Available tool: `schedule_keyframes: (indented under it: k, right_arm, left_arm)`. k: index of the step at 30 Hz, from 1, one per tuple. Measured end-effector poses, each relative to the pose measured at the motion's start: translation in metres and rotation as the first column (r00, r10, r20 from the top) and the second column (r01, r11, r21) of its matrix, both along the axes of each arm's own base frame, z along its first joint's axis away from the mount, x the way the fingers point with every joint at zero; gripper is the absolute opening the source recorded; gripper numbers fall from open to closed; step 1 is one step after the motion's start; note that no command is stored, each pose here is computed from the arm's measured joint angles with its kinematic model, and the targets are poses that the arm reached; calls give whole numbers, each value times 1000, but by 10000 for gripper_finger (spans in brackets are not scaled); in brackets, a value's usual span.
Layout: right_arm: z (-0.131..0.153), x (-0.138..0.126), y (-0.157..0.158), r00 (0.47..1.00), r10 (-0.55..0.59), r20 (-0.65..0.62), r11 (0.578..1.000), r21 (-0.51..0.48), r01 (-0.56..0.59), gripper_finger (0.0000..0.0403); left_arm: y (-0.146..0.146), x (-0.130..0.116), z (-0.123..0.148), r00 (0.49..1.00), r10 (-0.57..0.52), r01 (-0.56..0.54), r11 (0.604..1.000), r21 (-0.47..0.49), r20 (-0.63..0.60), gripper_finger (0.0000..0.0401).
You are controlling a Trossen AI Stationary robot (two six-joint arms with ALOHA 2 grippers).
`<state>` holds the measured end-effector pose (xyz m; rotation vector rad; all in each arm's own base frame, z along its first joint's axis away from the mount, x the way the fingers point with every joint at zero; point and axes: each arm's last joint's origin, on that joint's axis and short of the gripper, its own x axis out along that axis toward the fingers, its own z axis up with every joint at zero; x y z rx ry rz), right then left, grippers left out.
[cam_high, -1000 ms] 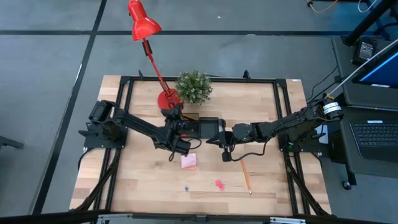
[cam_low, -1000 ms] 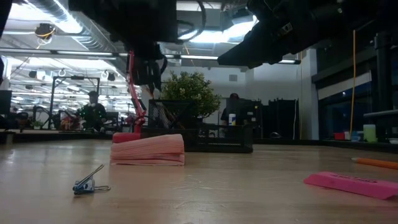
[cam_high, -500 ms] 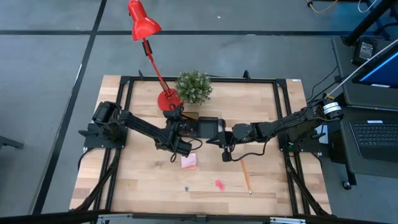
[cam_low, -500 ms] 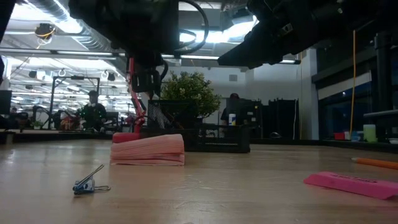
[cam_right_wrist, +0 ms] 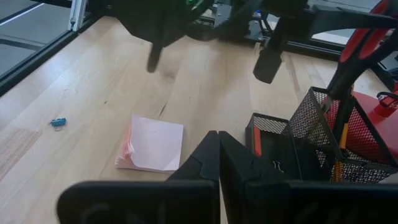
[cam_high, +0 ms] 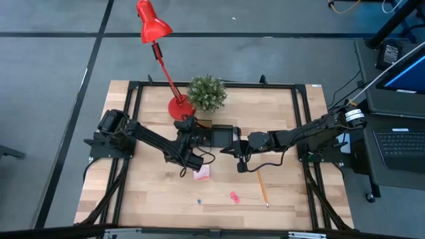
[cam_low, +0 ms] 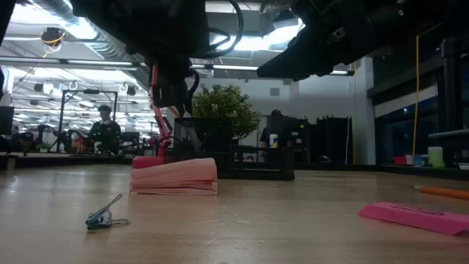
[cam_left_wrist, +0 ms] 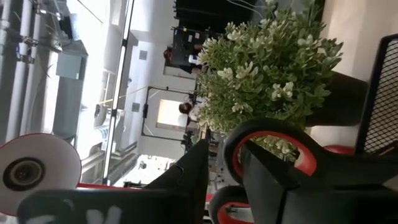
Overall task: Pick and place office supplies into organizer
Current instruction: Put the black scissors into the black desk organizer
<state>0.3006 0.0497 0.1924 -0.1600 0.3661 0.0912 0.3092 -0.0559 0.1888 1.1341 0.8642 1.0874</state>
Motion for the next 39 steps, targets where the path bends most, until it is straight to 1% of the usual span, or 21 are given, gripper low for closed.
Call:
schedule_keyframes:
  k: [12, 18, 20, 23, 26, 28, 34, 37, 39]
  right_arm:
    - [0, 0, 0, 1000, 0, 0, 1000, 0, 0, 3]
    - [0, 0, 0, 1000, 0, 0, 1000, 0, 0, 3]
    - [0, 0, 0, 1000, 0, 0, 1000, 0, 0, 3]
    - [0, 0, 0, 1000, 0, 0, 1000, 0, 0, 3]
    - [0, 0, 0, 1000, 0, 0, 1000, 0, 0, 3]
    - [0, 0, 0, 1000, 0, 1, 1000, 0, 0, 3]
    - [1, 1, 0, 1000, -9, 14, 1000, 26, 9, 3]
    - [1, 1, 0, 1000, -9, 14, 1000, 28, 9, 3]
    - [1, 1, 0, 1000, -9, 14, 1000, 27, 9, 3]
  left_arm:
    - [-3, -1, 0, 1000, -10, 10, 1000, 2, -2, 124]
    - [-15, -4, 2, 997, -48, 50, 999, 18, -64, 141]
    - [-18, -6, 6, 997, -62, 63, 998, 15, -54, 144]
    - [-23, -11, 16, 996, -82, 82, 997, 3, -20, 146]
    - [-25, -17, 30, 995, -89, 91, 994, -64, 37, 143]
    - [-24, -18, 33, 995, -85, 89, 991, -98, 47, 140]
    - [-13, -15, 33, 997, -48, 52, 996, -68, 59, 129]
    - [-5, -13, 30, 999, -22, 26, 996, -82, 46, 126]
    - [-3, -13, 29, 999, -13, 17, 994, -112, 39, 126]
